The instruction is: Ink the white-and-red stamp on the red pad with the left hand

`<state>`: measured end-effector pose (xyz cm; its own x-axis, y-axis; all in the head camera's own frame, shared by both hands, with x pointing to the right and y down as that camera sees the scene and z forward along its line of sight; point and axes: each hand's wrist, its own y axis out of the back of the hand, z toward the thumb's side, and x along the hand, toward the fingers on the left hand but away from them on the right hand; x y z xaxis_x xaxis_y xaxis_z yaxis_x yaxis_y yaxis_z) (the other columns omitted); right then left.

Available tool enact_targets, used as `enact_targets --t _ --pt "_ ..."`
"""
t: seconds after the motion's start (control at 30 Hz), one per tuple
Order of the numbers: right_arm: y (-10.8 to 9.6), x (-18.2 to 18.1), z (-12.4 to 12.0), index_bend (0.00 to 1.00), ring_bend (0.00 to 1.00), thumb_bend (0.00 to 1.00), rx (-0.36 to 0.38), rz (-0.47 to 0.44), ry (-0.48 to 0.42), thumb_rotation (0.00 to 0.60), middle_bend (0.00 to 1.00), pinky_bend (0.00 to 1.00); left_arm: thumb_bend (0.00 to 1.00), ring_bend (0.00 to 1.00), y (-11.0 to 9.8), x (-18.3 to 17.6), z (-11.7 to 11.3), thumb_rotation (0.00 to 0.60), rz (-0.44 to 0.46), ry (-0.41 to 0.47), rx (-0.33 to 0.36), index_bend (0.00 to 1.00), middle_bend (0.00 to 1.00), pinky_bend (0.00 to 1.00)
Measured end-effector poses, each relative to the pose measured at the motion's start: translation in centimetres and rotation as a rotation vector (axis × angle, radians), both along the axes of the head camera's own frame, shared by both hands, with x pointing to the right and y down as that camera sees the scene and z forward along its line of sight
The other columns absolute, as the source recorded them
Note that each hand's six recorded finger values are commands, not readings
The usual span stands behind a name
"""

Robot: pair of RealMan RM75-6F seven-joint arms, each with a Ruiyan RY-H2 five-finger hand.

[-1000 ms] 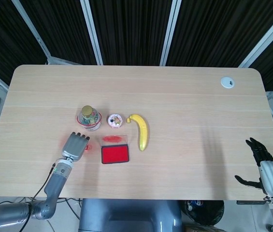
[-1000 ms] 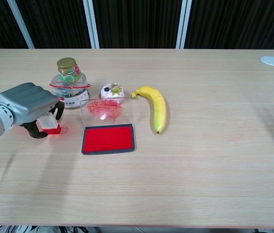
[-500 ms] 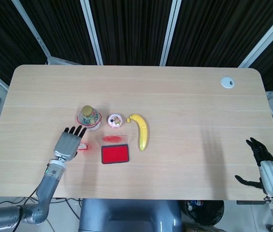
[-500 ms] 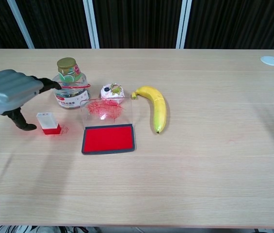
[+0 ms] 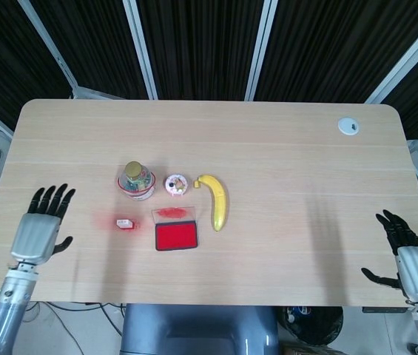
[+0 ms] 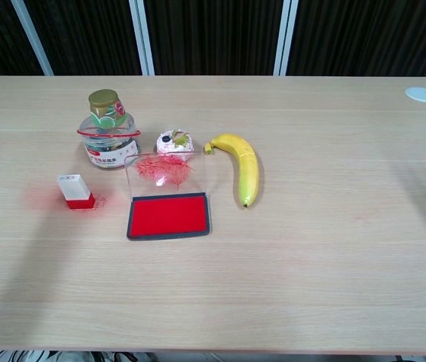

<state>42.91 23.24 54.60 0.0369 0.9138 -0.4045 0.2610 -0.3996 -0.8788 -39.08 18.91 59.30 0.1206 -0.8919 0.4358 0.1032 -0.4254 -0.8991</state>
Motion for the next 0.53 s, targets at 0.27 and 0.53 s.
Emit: enact_targets --t 0.27,0.53 --pt "0.0 0.0 0.0 0.0 0.0 0.13 0.019 -0.007 0.023 0.6 0.0 0.18 0.1 0.0 3.1 -4.0 -2.7 0.6 -0.079 0.03 0.015 0.0 0.0 0.0" --pt "0.1 -0.1 0.0 0.0 0.0 0.13 0.018 -0.006 0.019 0.6 0.0 0.18 0.1 0.0 3.9 -5.9 -2.9 0.6 -0.136 0.033 -0.009 0.0 0.0 0.0"
